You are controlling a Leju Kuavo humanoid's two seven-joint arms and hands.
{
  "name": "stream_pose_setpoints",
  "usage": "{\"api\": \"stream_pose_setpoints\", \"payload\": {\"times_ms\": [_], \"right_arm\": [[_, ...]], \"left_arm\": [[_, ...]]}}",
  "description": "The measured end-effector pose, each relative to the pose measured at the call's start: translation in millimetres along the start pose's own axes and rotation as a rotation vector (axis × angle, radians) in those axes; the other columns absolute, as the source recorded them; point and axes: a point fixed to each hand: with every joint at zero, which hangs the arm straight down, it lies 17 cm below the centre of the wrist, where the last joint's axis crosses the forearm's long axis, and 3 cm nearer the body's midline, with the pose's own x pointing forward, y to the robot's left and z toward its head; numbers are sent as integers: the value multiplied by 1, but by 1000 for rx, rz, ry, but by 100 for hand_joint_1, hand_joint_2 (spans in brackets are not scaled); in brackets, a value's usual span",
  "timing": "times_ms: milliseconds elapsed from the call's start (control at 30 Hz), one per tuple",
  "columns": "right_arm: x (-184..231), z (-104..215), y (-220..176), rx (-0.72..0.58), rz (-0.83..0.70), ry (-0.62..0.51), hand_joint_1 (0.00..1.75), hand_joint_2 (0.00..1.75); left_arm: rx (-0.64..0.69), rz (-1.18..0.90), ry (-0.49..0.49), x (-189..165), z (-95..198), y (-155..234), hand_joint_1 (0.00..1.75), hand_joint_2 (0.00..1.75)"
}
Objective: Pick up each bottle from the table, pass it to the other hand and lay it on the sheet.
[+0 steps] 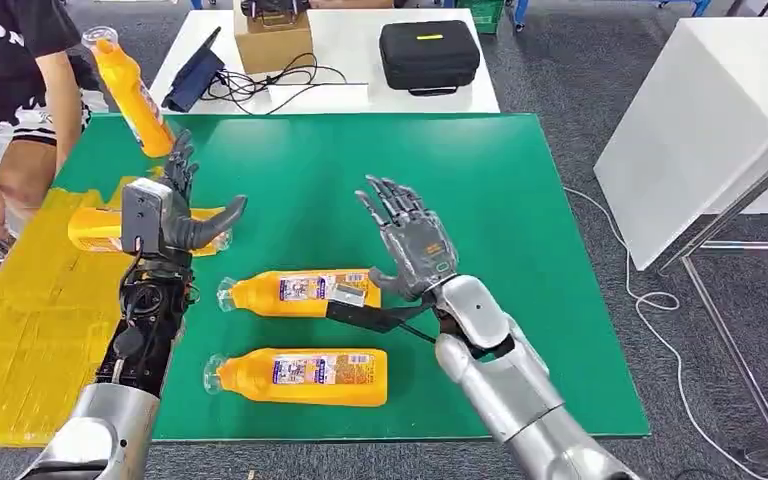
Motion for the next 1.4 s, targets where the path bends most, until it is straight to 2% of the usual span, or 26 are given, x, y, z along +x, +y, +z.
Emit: {"api": "stream_pose_setpoints", "payload": {"times_ms": [133,500,867,1400], "right_arm": [[14,-3,23,100,-41,-44,0,175],[26,1,56,213,-71,-71,0,175],[10,11,87,313,-28,4,0,175],[-1,21,108,364,-13,46,0,175]], "left_arm": [[-1,52,3,1,0,-4,0,175],[5,89,15,-3,1,-9,0,175],[7,121,24,-4,-1,-13,0,175],[-2,130,28,-3,-1,-22,0,175]]}}
